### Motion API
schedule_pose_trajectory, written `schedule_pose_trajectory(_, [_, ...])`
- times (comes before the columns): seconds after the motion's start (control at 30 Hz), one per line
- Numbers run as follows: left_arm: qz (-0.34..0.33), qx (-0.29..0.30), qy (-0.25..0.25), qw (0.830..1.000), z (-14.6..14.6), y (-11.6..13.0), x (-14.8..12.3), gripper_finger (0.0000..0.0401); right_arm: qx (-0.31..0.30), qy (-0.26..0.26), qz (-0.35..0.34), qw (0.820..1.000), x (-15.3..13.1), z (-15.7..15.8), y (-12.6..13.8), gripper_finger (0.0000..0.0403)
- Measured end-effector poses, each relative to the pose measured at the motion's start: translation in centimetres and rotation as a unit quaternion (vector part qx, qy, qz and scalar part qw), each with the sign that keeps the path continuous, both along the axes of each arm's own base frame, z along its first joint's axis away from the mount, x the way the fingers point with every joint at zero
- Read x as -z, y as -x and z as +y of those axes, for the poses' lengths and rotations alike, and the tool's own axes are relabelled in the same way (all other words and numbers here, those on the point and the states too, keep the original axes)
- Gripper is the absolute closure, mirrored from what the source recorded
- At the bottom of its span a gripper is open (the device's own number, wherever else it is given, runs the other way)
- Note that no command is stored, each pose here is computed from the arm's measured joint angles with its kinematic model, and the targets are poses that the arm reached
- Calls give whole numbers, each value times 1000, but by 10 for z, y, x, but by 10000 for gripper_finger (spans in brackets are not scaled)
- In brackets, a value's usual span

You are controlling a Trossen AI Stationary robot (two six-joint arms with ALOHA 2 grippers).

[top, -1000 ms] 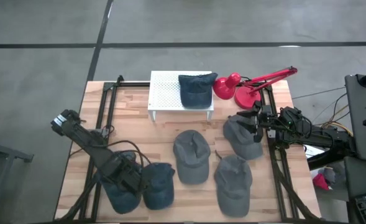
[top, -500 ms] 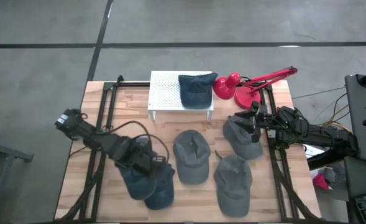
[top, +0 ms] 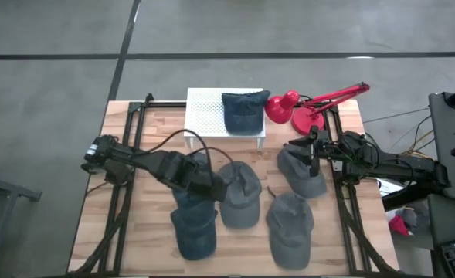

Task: Pick & Place hat
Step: Stack the left blue cap on top of the blue cap on the shelf

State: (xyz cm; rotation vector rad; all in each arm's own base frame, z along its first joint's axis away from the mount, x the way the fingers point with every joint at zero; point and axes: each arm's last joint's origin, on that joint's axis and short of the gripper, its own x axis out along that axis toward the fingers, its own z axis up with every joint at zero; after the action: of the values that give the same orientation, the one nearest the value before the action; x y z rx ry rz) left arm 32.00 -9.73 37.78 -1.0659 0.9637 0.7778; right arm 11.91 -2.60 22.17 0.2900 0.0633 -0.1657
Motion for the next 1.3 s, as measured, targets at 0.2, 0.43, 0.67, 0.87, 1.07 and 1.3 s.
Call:
schedule_pose_trajectory(0.2, [-15,25,-26,999,7,-19,-12,401,0,0,1,1000,0,0,0,193])
schedule_pose_trajectory(0.43, [-14,15,-81,997,19,-32,-28,401,0,0,0,1000,0,0,0,193])
schedule_pose_trajectory(0.67, [-35,19,-99,994,36,-45,-26,401,0,0,1,1000,0,0,0,193])
schedule_pose_trajectory(0.87, [-39,30,-110,993,45,-49,-26,401,-12,-3,0,1000,0,1,0,193])
schedule_pose_trajectory(1.07, [-30,75,-131,988,44,-49,-25,401,-44,7,-16,999,-14,3,0,193])
schedule_pose_trajectory(1.3, [-12,144,-160,976,39,-53,-19,401,-48,55,-22,997,-49,0,-12,193])
